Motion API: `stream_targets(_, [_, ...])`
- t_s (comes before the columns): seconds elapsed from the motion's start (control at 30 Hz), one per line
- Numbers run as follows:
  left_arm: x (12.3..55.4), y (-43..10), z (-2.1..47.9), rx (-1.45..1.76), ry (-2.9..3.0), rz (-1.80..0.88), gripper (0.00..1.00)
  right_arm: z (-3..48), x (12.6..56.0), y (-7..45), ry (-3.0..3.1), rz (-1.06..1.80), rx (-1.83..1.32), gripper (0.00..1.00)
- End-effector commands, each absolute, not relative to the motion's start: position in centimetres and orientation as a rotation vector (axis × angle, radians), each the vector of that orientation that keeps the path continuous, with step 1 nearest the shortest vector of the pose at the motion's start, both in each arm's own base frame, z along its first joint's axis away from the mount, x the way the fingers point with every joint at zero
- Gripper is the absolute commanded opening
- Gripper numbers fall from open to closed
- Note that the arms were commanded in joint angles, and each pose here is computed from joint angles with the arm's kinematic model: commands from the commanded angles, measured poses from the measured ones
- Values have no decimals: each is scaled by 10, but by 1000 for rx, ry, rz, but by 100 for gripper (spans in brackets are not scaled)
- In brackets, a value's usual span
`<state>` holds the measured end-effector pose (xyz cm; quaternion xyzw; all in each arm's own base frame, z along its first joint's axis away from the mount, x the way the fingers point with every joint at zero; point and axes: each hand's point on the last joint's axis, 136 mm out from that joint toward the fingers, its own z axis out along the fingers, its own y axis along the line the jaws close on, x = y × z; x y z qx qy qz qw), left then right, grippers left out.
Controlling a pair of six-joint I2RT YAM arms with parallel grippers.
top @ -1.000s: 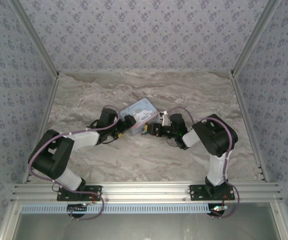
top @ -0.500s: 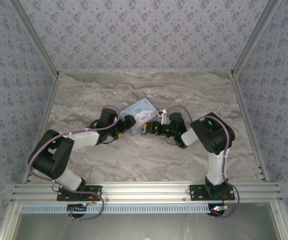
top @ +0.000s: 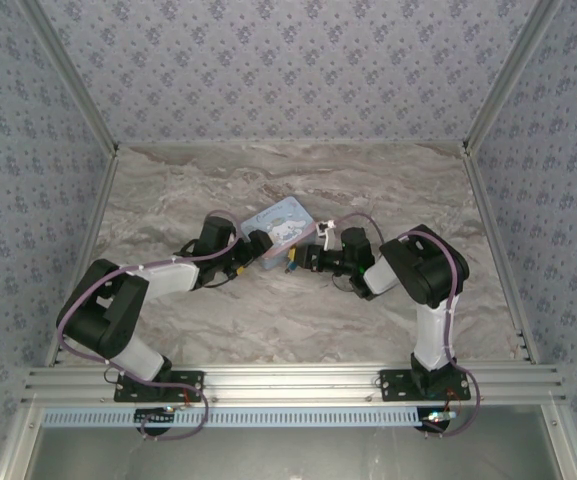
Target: Unlock the padlock with the key
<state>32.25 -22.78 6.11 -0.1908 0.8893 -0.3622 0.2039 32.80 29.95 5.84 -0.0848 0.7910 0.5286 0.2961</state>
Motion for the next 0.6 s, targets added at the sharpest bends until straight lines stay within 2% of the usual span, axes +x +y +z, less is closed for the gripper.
stream_targets(0.0, [317,-227,55,-535,2500,-1009,99,69,326,302,2054,1429,-264,34])
stream_targets(0.4, [317,-226,54,-538,2500,-1007,99,66,324,300,2064,1420,-259,25])
stream_targets(0.57, [316,-226,53,-540,2501,-1005,99,66,323,300,2068,1419,-257,17])
